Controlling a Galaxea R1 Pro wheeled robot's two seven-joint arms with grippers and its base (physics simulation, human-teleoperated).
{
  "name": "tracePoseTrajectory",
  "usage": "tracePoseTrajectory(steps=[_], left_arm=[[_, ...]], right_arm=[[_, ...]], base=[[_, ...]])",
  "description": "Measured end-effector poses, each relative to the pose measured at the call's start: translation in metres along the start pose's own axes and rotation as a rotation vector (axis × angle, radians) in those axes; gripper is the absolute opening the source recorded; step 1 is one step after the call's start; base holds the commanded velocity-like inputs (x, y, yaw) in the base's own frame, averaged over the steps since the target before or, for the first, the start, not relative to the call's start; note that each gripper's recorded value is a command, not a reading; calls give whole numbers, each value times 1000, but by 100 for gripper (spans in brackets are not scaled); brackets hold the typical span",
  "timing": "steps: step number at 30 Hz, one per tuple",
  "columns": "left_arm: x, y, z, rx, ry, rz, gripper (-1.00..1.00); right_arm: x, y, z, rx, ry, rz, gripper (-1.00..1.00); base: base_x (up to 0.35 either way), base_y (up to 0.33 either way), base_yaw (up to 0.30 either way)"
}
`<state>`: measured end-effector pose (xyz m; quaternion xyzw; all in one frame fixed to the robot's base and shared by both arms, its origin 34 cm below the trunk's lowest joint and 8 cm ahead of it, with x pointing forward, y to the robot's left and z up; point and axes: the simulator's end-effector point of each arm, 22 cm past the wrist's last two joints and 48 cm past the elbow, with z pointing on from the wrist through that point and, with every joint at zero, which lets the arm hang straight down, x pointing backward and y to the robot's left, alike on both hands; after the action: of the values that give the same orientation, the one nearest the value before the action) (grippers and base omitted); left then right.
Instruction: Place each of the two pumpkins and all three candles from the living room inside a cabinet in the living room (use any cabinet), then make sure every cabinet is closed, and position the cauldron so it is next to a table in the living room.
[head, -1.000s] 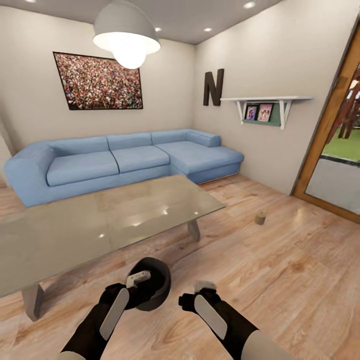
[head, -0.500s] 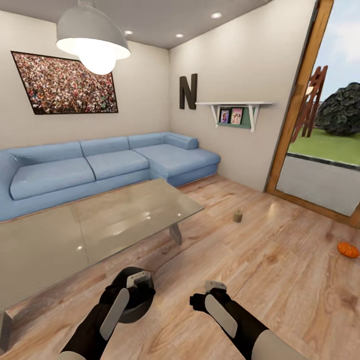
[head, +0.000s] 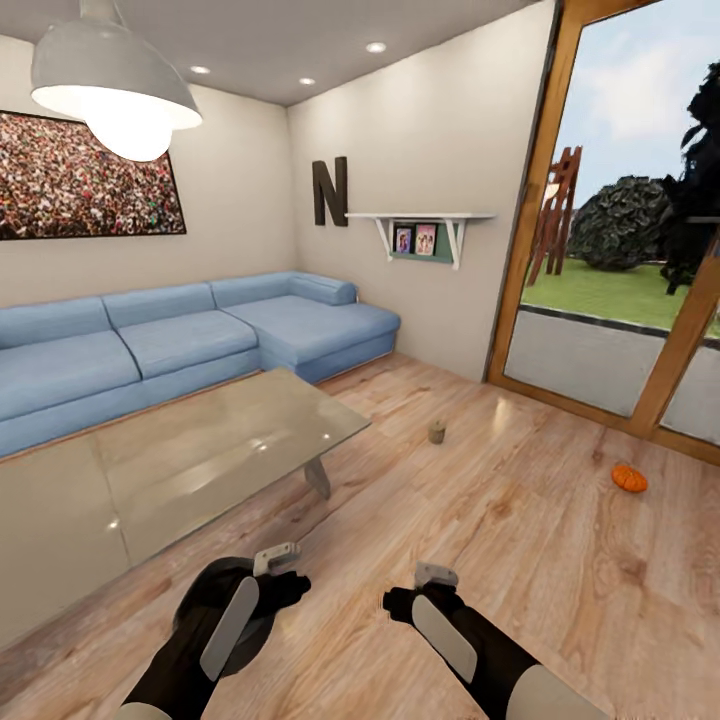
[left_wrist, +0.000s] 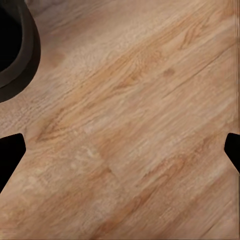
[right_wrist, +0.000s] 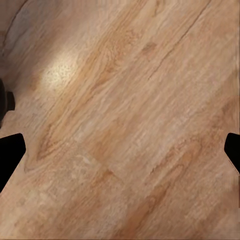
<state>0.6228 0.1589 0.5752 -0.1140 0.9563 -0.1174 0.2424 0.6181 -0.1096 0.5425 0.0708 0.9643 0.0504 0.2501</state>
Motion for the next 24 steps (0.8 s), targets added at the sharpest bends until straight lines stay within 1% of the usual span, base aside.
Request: tracePoseTrajectory(steps=[5,9,15,19,24], left_arm=[[-7,-4,-9,0,-4,2,100],[-12,-6,-16,-1,-7,4,100],[-19,-11,-27,1,-10,6,100],[-24,-14,-33,1,-11,7,100],[-29,-17,-41,2,-13,9,100]], right_arm=[[-15,-4,-7,8,-83,68,100],[-10,-10,-10,24,-86,82,100],[-11,-7,-16,-1,-84,97,100],[-10,-16,-15,0,-97,118,100],[-13,-19,-20,4,-104,123,100]], base=[[0,0,-268],[0,0,-268],[0,0,-272],[0,0,-280],[0,0,-284]])
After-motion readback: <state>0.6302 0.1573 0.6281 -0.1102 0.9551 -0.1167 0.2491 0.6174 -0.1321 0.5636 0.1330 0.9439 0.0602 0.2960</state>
